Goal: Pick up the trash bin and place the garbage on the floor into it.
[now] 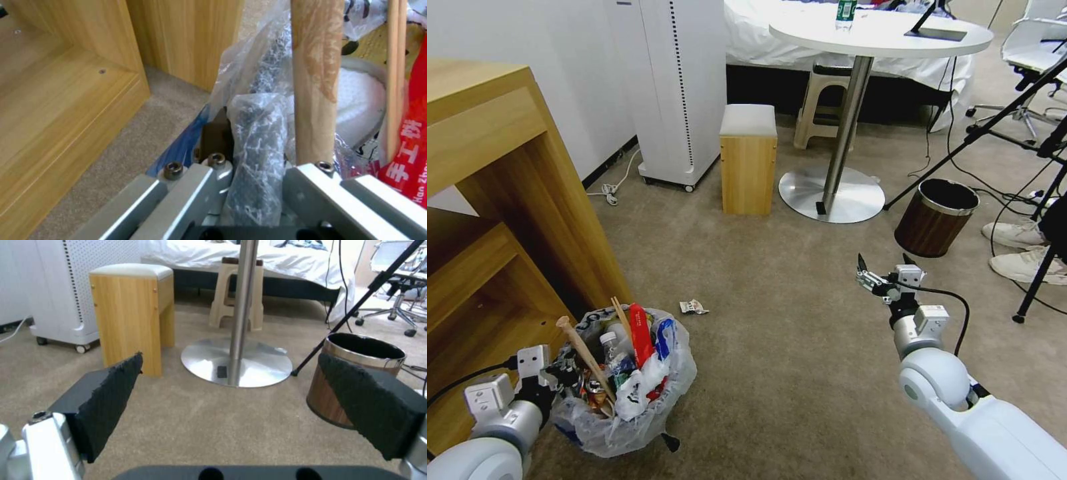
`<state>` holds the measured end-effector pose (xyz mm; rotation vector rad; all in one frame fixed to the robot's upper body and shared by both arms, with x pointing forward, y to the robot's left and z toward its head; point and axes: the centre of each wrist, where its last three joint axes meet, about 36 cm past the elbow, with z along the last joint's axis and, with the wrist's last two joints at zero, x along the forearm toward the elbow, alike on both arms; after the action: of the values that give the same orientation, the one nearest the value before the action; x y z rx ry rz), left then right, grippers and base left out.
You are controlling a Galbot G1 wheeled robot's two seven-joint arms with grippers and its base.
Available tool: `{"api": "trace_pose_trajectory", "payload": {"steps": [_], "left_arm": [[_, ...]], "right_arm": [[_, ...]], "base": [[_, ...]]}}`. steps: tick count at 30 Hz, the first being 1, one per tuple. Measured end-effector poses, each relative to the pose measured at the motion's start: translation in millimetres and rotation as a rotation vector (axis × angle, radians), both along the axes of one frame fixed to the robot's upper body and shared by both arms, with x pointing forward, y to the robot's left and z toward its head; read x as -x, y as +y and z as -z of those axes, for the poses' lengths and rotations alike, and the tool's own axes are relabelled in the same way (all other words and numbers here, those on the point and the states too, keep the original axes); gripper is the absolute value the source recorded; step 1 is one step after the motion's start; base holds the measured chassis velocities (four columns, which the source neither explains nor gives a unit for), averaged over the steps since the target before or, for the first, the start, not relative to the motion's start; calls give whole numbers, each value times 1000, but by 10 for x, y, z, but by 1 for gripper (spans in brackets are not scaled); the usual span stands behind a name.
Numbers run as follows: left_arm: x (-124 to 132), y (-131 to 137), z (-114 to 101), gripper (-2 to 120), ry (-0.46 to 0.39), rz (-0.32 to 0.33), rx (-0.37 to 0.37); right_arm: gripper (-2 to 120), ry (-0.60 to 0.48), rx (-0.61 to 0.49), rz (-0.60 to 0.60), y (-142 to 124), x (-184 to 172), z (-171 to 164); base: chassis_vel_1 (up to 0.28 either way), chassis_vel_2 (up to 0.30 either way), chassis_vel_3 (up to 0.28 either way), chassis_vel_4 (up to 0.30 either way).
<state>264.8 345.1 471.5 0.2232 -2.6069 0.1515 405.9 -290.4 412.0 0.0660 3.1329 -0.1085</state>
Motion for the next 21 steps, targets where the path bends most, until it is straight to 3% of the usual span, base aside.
{"api": "trace_pose_trajectory", "payload": {"steps": [21], "left_arm": [[16,-21,-3,1,1,-9,18]], "right_arm": [[100,-10,14,1,-29,38,36]], "base": [[-2,6,6,0]]}}
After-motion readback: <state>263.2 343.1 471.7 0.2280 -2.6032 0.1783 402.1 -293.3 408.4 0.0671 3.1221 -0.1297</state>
